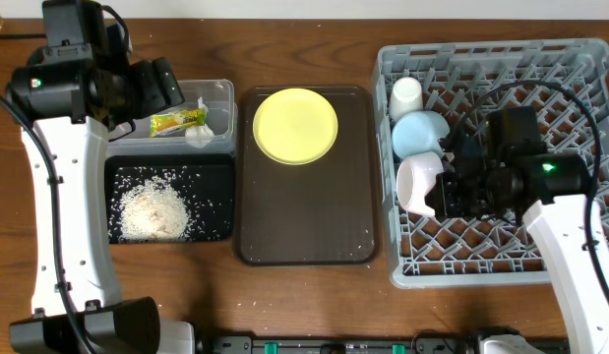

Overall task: Sort waste into correct bins and load items into the dishwasher rack
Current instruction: 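Lower the white bowl into the rack beside the blue bowl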

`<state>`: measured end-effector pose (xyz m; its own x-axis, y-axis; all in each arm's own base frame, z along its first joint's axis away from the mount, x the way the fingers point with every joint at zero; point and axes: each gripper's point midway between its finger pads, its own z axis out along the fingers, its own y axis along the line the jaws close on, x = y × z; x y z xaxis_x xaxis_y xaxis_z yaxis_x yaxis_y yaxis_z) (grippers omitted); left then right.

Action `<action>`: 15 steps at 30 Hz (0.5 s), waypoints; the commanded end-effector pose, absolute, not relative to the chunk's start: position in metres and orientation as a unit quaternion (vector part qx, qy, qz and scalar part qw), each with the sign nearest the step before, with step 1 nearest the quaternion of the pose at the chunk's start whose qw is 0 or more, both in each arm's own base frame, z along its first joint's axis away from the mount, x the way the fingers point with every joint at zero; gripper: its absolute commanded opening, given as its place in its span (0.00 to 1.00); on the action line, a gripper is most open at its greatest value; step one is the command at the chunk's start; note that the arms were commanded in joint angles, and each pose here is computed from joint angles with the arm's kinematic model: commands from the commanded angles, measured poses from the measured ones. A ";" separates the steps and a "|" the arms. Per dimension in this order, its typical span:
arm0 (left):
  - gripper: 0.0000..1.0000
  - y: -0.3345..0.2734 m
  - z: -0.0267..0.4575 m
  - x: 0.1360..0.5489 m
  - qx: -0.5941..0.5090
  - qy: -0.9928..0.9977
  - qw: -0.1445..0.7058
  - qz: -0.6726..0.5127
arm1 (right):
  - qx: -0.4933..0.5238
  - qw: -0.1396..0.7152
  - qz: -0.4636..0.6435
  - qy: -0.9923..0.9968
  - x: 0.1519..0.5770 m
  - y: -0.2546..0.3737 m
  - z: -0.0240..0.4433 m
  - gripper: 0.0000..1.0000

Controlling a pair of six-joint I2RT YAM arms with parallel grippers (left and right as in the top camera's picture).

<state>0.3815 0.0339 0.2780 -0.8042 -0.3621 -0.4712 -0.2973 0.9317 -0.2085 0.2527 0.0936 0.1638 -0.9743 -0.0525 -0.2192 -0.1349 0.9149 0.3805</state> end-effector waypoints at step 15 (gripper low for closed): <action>0.93 0.038 0.283 0.382 -0.183 0.945 0.266 -0.058 | -0.003 0.171 0.118 0.978 0.287 0.071 0.157 0.03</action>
